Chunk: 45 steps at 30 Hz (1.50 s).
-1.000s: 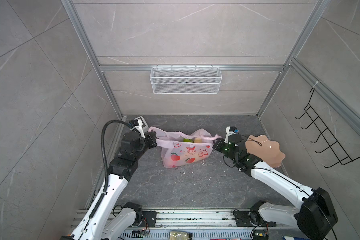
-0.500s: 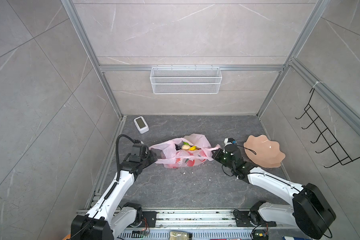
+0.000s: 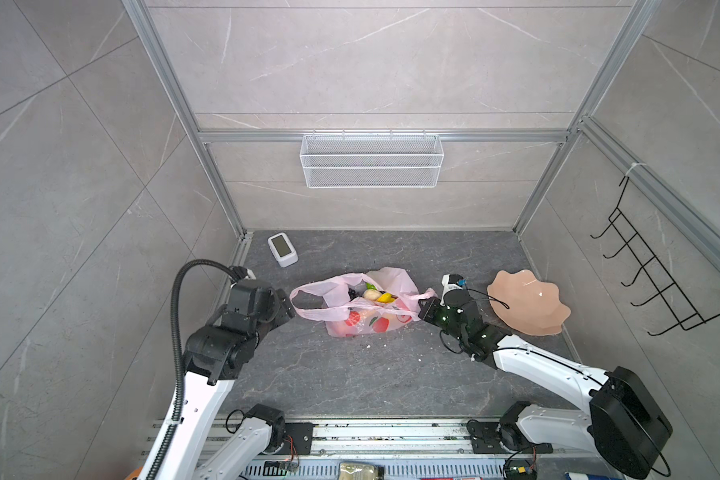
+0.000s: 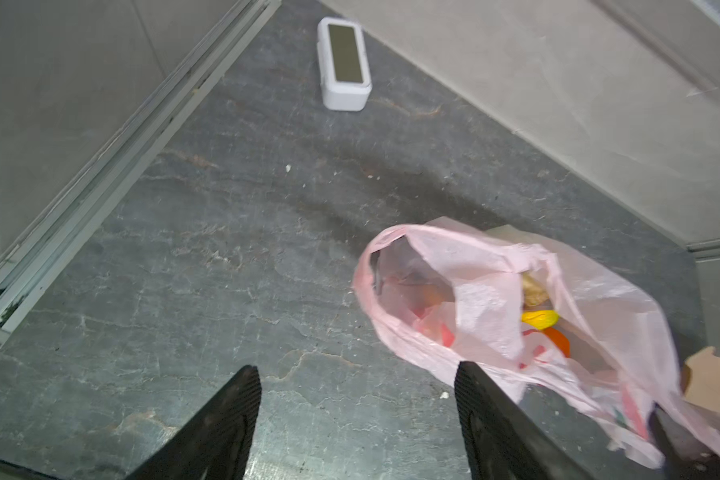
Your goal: Take the fake fruits out of the plastic bag
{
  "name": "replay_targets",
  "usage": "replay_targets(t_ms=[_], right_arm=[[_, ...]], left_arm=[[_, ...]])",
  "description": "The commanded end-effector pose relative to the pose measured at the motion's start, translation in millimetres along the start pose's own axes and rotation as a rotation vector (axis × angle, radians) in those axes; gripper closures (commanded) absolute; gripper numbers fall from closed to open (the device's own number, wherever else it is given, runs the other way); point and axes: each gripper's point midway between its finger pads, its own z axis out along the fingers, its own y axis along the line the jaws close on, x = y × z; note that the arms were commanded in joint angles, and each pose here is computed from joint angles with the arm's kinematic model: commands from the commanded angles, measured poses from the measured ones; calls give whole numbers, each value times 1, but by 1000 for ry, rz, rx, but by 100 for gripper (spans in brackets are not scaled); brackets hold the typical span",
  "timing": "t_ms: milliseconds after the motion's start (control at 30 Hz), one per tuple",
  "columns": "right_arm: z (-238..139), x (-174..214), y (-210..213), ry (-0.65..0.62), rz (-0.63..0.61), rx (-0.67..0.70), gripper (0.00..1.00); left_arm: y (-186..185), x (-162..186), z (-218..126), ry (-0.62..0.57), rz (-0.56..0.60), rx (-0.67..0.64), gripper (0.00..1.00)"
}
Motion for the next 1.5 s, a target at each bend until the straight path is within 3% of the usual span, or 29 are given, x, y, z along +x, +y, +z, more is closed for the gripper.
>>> replay_targets(t_ms=[0,133,300,567,667,767,867,1100,1300,1467], right_arm=[[-8,-13,10,-44,-34,-7,100],[-10,-11,12,-51,-48,-9,100],[-13,-12,16,-59,-66,-19,100],[-19,-16,14,-76,-91,-8,100],[-20,-15,12,-76,-95,-3,100],[-19,-13,9,-74,-96,7,100],[-20,-13,7,-74,-100,12,100],[-23,-17,4,-83,-95,43,100],[-16,-29,-9,-43,3,28,100],[-3,-46,-33,-3,183,-37,100]], left_arm=[[-51,2,12,31,181,5,25],[-116,19,47,123,349,-24,25],[-146,43,93,208,489,-132,28],[-134,70,134,276,603,-358,30],[-127,72,139,272,621,-418,24],[-120,77,143,282,631,-440,19],[-117,87,152,312,629,-427,21],[-111,100,177,358,580,-359,44],[-99,90,184,319,436,-188,87],[-73,65,175,153,252,24,100]])
